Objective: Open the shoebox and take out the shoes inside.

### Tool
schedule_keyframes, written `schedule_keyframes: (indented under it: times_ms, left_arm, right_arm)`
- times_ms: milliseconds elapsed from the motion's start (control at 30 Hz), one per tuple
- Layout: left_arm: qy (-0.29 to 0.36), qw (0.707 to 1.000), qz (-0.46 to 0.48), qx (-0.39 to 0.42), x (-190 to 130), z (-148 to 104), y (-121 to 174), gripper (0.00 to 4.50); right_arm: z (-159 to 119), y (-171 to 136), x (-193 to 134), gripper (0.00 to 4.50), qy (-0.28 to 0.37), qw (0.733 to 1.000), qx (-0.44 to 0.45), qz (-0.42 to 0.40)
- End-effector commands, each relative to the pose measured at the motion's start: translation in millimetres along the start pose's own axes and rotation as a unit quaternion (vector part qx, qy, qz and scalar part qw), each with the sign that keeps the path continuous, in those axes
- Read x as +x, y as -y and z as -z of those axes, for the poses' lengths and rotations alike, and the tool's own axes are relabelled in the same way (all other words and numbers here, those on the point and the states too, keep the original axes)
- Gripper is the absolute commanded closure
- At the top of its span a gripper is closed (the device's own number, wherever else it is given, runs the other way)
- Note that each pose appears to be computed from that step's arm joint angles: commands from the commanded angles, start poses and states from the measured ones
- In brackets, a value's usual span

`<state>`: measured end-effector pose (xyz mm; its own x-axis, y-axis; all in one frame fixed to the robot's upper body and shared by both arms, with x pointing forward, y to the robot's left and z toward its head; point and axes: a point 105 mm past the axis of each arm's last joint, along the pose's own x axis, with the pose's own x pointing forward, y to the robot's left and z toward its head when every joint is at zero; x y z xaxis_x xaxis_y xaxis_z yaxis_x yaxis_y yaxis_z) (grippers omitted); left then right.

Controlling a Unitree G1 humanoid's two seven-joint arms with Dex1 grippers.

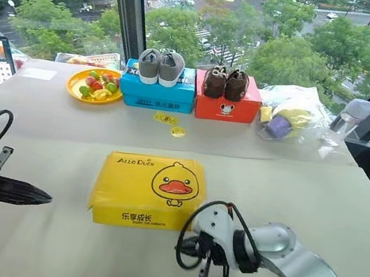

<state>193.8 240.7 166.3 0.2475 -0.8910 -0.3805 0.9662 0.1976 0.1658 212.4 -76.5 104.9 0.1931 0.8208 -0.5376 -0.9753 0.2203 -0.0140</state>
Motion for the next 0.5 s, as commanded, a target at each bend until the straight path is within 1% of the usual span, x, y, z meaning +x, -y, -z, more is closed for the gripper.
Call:
schedule_keyframes:
  times_ms: [33, 133, 267, 367, 433, 500]
  left_arm:
    - [0.003, 1.0, -0.001, 0.021, 2, -2, 7, 4.46]
    - [0.009, 1.0, -0.005, 0.022, 6, -2, 3, 4.46]
    - [0.021, 0.999, -0.01, 0.022, 9, -3, -6, 4.46]
    - [0.023, 0.999, -0.004, 0.021, 12, -3, -11, 4.46]
    - [0.021, 0.999, 0.003, 0.024, 14, -3, -13, 4.46]
    - [0.023, 0.999, 0.004, 0.028, 17, -4, -16, 4.46]
  right_arm:
    - [-9, 5, 3, 4.5, 0.019, 0.999, 0.001, 0.026]
    - [-8, 5, 6, 4.5, 0.023, 0.999, 0.018, 0.029]
    - [4, -8, 10, 4.5, 0.005, 0.999, 0.045, 0.006]
    - [9, -21, 13, 4.5, 0.014, 0.996, 0.089, -0.03]
    - [12, -20, 17, 4.5, 0.018, 0.994, 0.101, -0.022]
    - [21, -1, 24, 4.5, 0.009, 0.992, 0.121, 0.036]
